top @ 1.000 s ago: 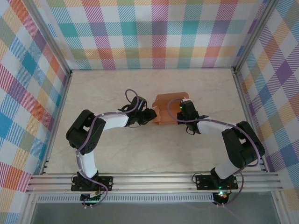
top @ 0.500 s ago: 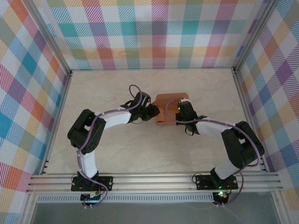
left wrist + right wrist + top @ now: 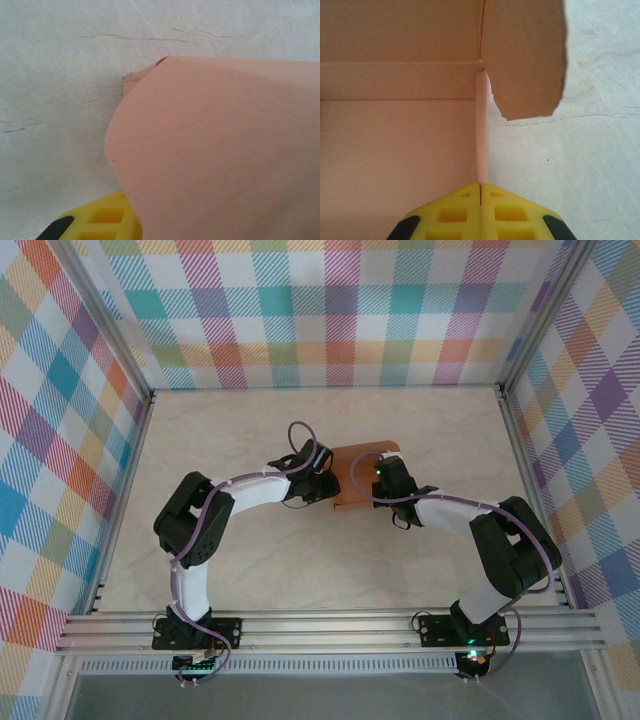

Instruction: Fold the paper box

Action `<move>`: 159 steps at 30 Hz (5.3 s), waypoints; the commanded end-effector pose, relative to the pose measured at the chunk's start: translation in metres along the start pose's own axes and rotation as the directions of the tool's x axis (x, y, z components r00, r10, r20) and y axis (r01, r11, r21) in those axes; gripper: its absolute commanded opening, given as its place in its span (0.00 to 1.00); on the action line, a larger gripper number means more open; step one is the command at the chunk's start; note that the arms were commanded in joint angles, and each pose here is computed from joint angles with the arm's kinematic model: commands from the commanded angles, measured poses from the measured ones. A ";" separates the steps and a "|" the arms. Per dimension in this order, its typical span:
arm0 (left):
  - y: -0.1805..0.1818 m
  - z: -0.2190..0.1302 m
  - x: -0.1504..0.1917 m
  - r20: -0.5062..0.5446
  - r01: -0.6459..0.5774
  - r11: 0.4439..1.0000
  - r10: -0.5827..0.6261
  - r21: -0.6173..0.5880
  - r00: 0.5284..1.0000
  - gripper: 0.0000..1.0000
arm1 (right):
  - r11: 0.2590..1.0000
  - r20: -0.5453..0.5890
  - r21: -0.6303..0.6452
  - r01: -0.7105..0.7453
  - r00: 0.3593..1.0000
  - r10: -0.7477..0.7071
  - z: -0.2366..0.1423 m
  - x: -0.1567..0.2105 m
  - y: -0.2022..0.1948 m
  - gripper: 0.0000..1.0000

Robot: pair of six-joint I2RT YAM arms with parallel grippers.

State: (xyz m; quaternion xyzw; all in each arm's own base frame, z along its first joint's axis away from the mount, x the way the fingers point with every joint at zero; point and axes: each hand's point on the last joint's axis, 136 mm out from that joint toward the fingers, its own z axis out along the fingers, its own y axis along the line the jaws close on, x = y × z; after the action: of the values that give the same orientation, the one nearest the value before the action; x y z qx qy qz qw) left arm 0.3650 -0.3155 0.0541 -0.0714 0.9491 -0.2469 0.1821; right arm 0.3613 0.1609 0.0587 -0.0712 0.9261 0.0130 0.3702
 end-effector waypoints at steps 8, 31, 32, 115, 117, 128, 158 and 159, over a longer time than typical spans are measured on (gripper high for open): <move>0.019 0.003 0.006 -0.030 -0.204 0.942 0.203 -0.268 0.979 0.17 | 0.999 -0.011 -0.012 -0.030 0.999 0.030 0.003 0.000 0.012 0.01; 0.049 0.010 0.008 -0.067 -0.293 0.838 0.296 -0.461 0.953 0.10 | 0.966 -0.083 -0.042 -0.254 0.965 0.250 -0.010 0.019 0.049 0.00; 0.051 0.012 0.009 -0.070 -0.294 0.835 0.297 -0.465 0.952 0.09 | 0.966 -0.083 -0.044 -0.255 0.965 0.250 -0.010 0.018 0.050 0.00; 0.005 -0.071 -0.074 -0.038 -0.648 0.758 0.647 -0.072 0.761 0.60 | 0.931 -0.197 -0.301 0.206 0.942 -0.272 -0.038 -0.086 0.021 0.42; 0.004 -0.068 -0.075 -0.043 -0.634 0.770 0.633 -0.072 0.773 0.56 | 0.935 -0.193 -0.288 0.209 0.943 -0.270 -0.039 -0.087 0.018 0.43; 0.010 -0.059 -0.073 -0.060 -0.600 0.796 0.597 -0.080 0.800 0.36 | 0.939 -0.153 -0.300 0.169 0.963 -0.222 -0.046 -0.094 0.017 0.47; 0.006 -0.063 -0.063 -0.129 -0.682 0.731 0.675 -0.018 0.726 0.01 | 0.936 -0.016 -0.297 0.190 0.979 -0.203 -0.053 -0.111 0.007 0.61; 0.005 -0.065 -0.061 -0.137 -0.699 0.715 0.692 -0.003 0.709 0.00 | 0.932 0.002 -0.310 0.190 0.980 -0.199 -0.057 -0.113 0.008 0.62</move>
State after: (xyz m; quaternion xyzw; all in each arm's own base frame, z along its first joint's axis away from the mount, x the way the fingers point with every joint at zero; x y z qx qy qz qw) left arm 0.4049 -0.2689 0.1168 0.2606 0.9318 -0.1299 0.2169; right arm 0.3998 0.1778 0.1497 -0.2129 0.9262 0.1014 0.2942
